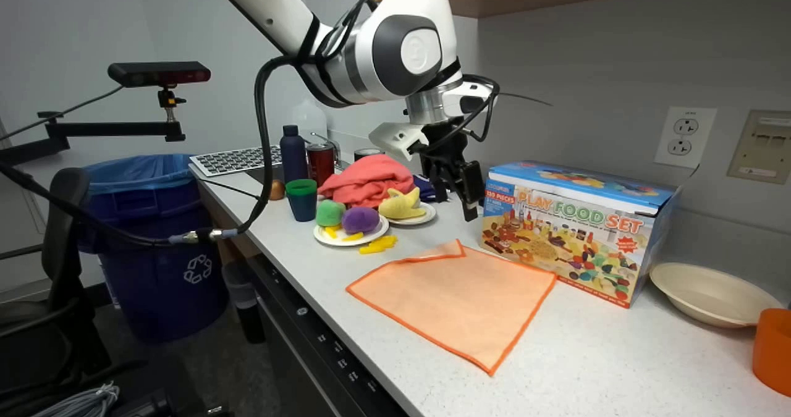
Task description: Unfold the cloth
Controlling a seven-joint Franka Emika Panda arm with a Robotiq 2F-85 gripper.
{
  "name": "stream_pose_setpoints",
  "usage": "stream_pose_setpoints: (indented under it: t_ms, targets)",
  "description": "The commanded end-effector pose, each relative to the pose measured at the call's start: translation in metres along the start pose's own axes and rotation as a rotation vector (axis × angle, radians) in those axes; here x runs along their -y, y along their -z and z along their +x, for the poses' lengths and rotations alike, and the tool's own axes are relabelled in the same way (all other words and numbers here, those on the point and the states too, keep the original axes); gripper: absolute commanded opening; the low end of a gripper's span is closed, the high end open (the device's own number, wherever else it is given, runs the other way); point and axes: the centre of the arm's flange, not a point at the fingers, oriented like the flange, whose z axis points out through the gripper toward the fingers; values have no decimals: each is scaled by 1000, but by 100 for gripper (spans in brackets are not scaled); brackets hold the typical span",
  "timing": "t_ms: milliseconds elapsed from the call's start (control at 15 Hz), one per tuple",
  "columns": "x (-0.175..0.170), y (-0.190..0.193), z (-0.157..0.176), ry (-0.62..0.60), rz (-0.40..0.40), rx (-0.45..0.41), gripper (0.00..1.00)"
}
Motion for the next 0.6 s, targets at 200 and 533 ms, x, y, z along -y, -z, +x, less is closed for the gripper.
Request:
stream_pose_setpoints:
  t_ms: [200,533]
  targets:
    - [-45,-54,31,-118,-34,130,100]
    - [-44,-47,10,-110,-38,97,100]
